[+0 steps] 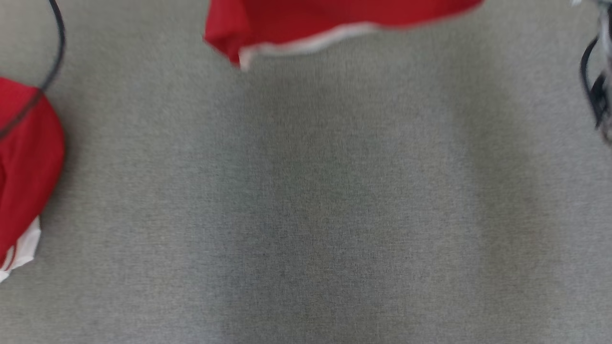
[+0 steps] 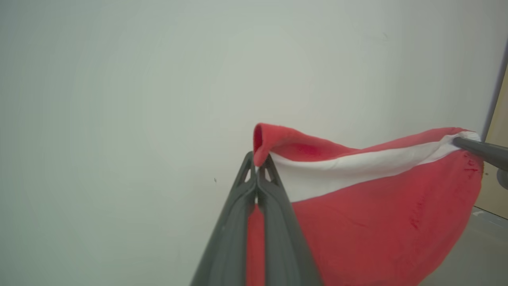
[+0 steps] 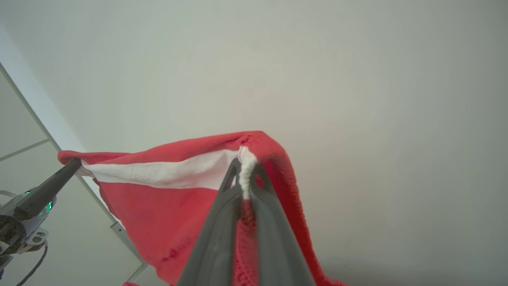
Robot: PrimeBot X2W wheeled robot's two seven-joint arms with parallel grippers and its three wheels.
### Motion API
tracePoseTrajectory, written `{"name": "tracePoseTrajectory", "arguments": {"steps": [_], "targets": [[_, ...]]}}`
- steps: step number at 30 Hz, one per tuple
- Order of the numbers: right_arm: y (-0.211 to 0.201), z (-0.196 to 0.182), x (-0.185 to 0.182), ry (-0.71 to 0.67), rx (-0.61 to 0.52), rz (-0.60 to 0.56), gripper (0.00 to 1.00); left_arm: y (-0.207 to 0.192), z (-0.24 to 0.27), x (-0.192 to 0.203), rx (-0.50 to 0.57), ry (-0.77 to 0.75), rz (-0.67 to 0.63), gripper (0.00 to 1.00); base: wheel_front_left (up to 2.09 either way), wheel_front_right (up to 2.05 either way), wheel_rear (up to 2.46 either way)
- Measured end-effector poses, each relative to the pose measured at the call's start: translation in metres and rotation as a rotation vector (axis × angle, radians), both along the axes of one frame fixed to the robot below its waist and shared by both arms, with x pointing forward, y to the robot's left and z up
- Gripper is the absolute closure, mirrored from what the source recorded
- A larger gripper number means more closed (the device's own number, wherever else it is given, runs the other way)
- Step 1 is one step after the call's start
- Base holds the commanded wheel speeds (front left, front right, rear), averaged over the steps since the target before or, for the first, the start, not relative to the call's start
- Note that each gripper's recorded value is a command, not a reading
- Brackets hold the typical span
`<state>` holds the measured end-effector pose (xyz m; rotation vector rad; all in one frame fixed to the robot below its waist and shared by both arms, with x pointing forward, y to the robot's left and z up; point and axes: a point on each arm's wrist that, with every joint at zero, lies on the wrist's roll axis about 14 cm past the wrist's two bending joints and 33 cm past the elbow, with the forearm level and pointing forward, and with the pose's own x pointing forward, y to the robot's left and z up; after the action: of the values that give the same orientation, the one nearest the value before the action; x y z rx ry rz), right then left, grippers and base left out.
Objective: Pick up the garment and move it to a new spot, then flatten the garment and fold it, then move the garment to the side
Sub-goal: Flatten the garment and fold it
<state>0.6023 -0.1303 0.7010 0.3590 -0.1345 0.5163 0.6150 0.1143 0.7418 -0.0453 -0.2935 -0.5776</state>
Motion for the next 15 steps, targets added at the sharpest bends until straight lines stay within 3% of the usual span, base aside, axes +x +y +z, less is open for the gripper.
{"name": "tracePoseTrajectory", "arguments": {"steps": [9, 15], "targets": [[-0.004, 0.014, 0.067, -0.02, -0.004, -0.056, 1.0, -0.001, 0.027, 0.054, -0.089, -0.079, 0.014, 1.0, 0.0, 0.0, 0.0], [-0.002, -0.016, 0.09, 0.011, -0.046, -0.071, 1.0, -0.008, -0.006, 0.078, -0.098, -0.04, 0.008, 1.0, 0.0, 0.0, 0.0]]}}
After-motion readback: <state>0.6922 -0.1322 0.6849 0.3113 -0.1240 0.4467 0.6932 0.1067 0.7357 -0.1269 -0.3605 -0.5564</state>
